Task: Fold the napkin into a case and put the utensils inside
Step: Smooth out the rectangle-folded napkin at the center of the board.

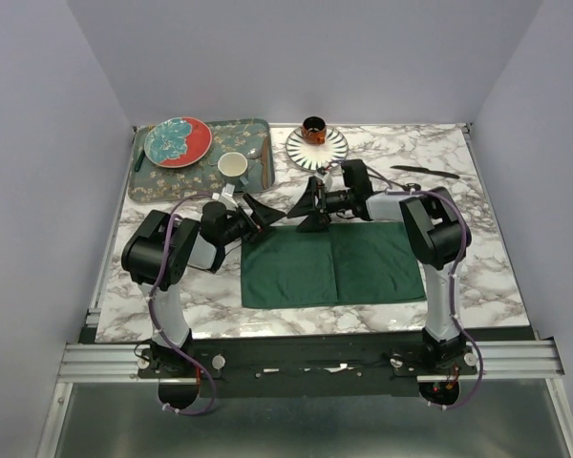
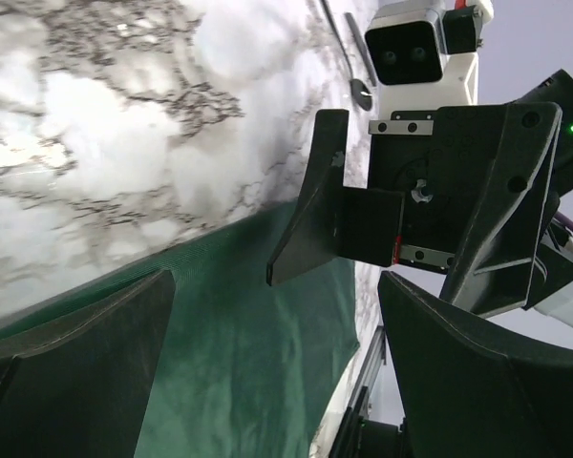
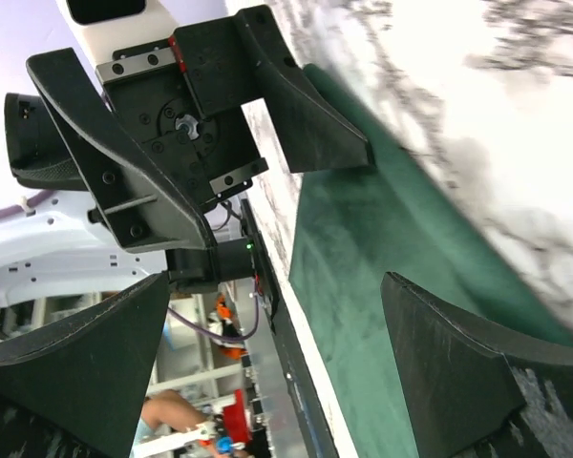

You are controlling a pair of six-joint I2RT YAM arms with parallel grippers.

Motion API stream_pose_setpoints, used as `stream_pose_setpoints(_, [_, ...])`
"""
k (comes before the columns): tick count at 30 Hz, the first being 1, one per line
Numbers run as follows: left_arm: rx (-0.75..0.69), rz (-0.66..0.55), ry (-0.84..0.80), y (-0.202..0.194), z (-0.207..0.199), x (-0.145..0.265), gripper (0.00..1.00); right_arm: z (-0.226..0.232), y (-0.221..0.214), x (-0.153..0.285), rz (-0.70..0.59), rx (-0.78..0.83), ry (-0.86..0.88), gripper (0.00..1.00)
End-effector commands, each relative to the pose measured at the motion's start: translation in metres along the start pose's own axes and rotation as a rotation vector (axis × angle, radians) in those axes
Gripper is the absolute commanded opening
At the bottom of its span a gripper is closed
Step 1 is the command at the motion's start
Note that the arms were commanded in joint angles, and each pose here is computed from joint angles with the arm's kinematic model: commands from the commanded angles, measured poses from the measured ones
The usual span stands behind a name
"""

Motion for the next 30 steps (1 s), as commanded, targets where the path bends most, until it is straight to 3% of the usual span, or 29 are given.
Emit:
stream_pose_setpoints(1, [0.013,-0.027,0.085,0.003,0.021,-0.003,0.99,-0.023,-0.006,-0.005,-0.002,-0.053,0.002,1.00])
stream_pose_setpoints(10, [0.046,-0.037,0.208,0.005,0.051,0.007,0.99,-0.057,-0.018,0.031,0.001,-0.103,-0.038,1.00])
stream_pose_setpoints(15, [0.044,-0.049,0.230,0.009,0.054,0.009,0.99,-0.066,-0.019,0.062,-0.010,-0.039,-0.071,1.00])
stream_pose_setpoints(30, [0.047,-0.054,0.255,0.011,0.059,0.013,0.99,-0.082,-0.028,0.154,-0.034,-0.056,-0.156,1.00])
Point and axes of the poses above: each gripper's point midway between its finger pads, its own x axis back along the fingers, its own z axis along the line the jaws close on, y = z × x, the point moved 10 cm from there along x, back along the fingers, and after that the axes turned 9 degrees about x, right-handed, at the moved point
